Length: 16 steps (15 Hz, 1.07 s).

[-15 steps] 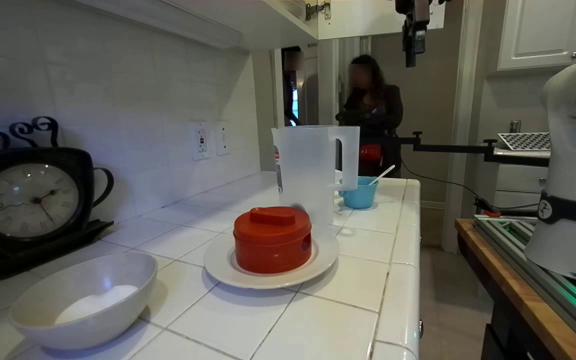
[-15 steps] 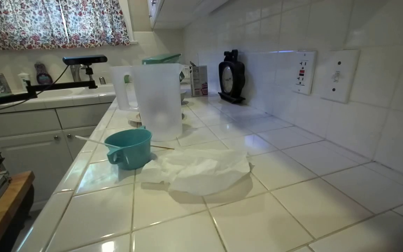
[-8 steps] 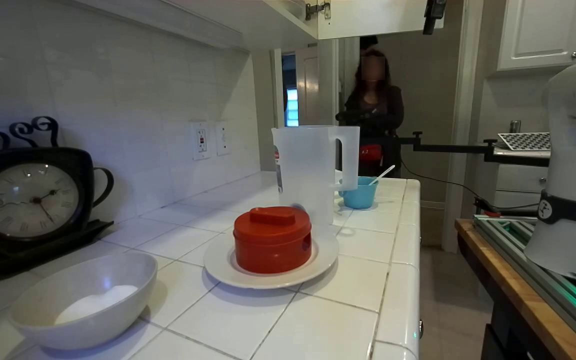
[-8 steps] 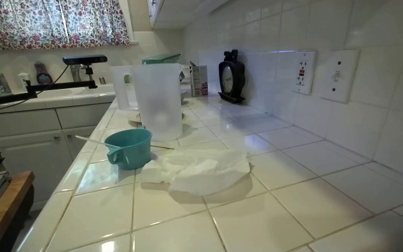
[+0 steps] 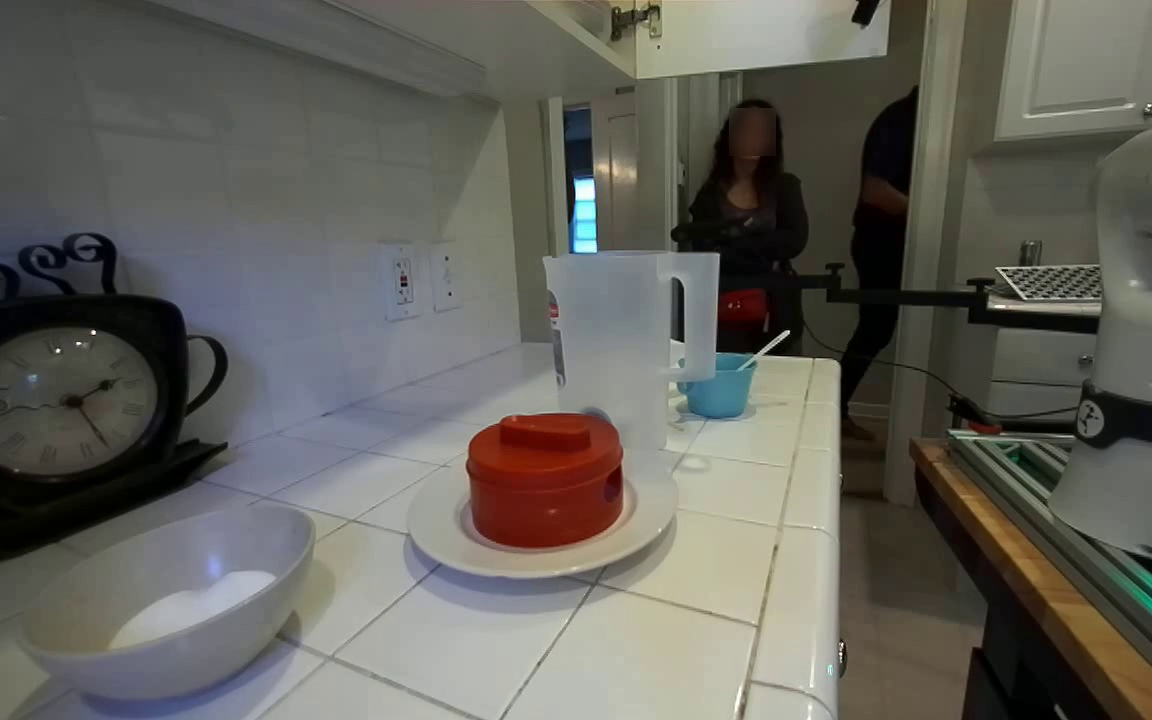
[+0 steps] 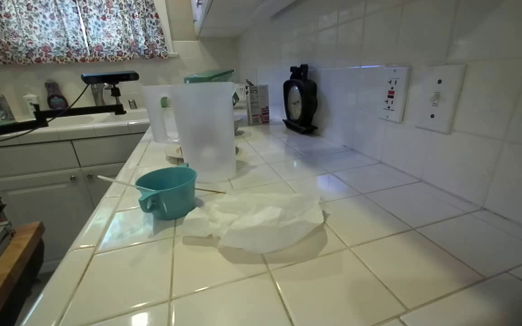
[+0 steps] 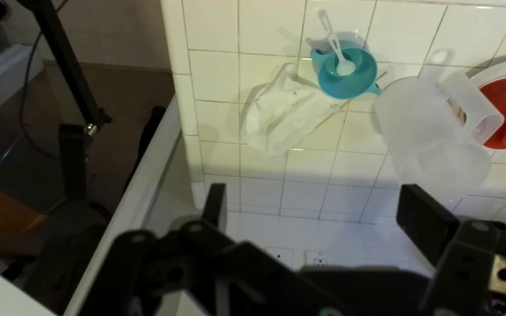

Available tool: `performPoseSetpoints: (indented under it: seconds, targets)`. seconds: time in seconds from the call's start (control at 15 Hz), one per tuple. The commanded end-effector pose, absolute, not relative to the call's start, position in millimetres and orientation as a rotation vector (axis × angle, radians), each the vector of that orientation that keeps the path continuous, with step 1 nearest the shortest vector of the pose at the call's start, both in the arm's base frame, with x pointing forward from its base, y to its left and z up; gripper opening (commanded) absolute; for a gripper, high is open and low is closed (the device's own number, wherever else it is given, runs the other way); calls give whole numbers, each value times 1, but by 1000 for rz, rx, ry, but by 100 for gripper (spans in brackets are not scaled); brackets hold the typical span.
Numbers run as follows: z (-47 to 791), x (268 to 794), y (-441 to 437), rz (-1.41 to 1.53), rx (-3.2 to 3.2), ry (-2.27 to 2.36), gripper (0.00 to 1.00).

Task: Close the cupboard door

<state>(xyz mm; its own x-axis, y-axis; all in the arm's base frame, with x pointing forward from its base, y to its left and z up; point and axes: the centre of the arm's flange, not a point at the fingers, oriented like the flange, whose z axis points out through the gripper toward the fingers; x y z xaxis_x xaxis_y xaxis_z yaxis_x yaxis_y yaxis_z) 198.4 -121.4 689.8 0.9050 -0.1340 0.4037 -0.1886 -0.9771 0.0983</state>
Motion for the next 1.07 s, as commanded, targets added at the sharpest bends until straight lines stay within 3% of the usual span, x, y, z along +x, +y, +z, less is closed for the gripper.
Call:
performPoseSetpoints:
  seconds: [0.0,1.0]
  targets:
    - [702,187,-128,656,2835,-363,100]
    - [755,119,-160,706,2662,-707,100]
